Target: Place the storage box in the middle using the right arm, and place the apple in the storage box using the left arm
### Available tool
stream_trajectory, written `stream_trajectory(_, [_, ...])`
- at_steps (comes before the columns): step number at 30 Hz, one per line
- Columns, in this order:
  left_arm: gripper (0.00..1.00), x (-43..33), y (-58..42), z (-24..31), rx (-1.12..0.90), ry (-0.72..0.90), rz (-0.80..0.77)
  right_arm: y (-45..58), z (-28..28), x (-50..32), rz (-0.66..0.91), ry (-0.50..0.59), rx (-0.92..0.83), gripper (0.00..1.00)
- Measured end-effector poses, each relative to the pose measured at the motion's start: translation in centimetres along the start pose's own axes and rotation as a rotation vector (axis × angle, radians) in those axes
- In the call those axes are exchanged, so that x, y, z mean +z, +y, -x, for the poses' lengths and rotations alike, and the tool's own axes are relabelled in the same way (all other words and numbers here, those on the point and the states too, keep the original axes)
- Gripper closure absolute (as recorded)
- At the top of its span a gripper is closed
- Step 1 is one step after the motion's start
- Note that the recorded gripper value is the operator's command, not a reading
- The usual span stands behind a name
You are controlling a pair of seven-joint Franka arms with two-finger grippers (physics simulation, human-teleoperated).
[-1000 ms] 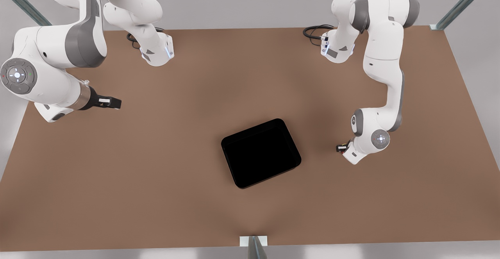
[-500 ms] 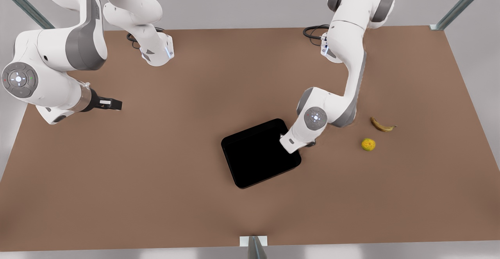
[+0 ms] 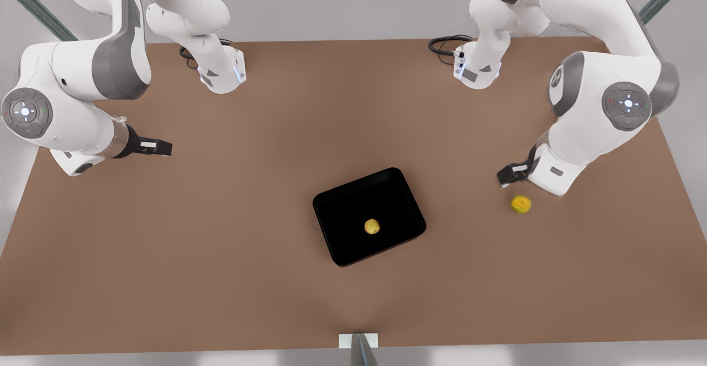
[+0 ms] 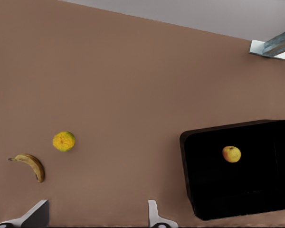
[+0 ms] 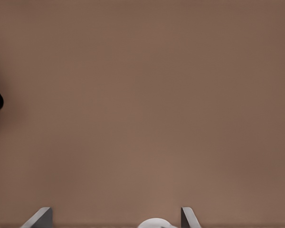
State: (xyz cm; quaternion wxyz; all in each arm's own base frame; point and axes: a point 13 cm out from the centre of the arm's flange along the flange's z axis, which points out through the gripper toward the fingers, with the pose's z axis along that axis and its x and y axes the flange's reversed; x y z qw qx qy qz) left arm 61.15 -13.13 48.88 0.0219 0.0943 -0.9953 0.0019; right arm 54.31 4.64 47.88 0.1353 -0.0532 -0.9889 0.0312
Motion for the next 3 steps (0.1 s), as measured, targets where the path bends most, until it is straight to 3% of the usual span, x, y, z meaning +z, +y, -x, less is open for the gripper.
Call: stream_trajectory(3, [0.0,-1.3,2.6,-3.2,0.053,0.05,0.045,0.0,0.0,0.1,-0.001,0.001,-0.001,0.0])
